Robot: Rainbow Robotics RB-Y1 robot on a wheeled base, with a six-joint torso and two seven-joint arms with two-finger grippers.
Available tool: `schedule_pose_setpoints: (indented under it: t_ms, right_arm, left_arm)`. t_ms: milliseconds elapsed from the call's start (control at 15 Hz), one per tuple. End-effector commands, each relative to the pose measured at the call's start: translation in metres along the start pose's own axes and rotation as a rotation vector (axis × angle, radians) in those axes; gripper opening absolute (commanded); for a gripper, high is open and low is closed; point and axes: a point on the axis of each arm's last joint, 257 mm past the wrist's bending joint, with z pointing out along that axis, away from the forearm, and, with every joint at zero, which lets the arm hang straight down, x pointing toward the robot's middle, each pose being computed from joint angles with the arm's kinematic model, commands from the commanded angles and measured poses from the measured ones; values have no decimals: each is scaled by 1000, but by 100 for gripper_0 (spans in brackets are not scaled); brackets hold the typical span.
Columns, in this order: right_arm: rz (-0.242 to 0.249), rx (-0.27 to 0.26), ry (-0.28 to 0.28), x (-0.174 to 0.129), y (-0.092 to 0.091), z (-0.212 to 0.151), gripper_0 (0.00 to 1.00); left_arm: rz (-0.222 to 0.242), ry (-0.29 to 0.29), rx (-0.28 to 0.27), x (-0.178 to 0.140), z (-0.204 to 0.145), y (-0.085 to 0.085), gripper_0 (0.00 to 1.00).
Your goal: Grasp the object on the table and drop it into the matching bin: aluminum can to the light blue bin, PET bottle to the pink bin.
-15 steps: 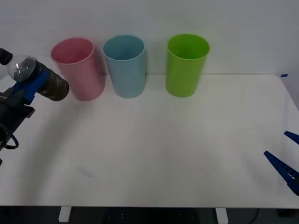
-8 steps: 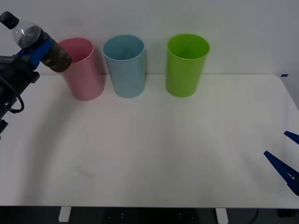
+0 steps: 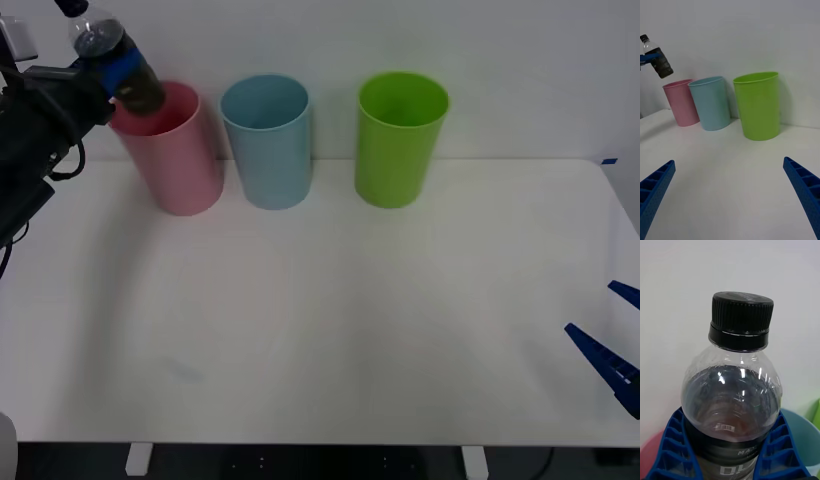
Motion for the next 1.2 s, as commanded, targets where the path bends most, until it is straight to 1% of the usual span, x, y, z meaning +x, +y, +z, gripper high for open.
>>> schedule_pose_setpoints:
  t_ms: [67,267,467,800,867,933,1000,1067,1200]
  right_arm:
    - [0,0,0,0,0,0,100]
    - [0,0,0,0,0,0,100]
    - [0,0,0,0,0,0,100]
    - [0,0,0,0,0,0,100]
    - [0,0,0,0,0,0,100]
    - [0,0,0,0,0,0,100]
    - [0,0,0,0,0,0,100]
    - [0,0,0,0,0,0,100]
    - [0,0,0,0,0,0,100]
  left_arm:
    - [39,35,-29,3,19,12,0]
    - [64,70,-50,7,35,19,0]
    - [87,97,-61,8,49,23,0]
    - [92,97,-63,10,54,18,1]
    - [89,96,-61,10,54,17,8]
    - [85,94,-59,10,55,16,22]
    - [76,89,-58,9,55,15,72]
    - [71,85,-58,8,55,15,100]
    - [64,83,-56,8,55,14,100]
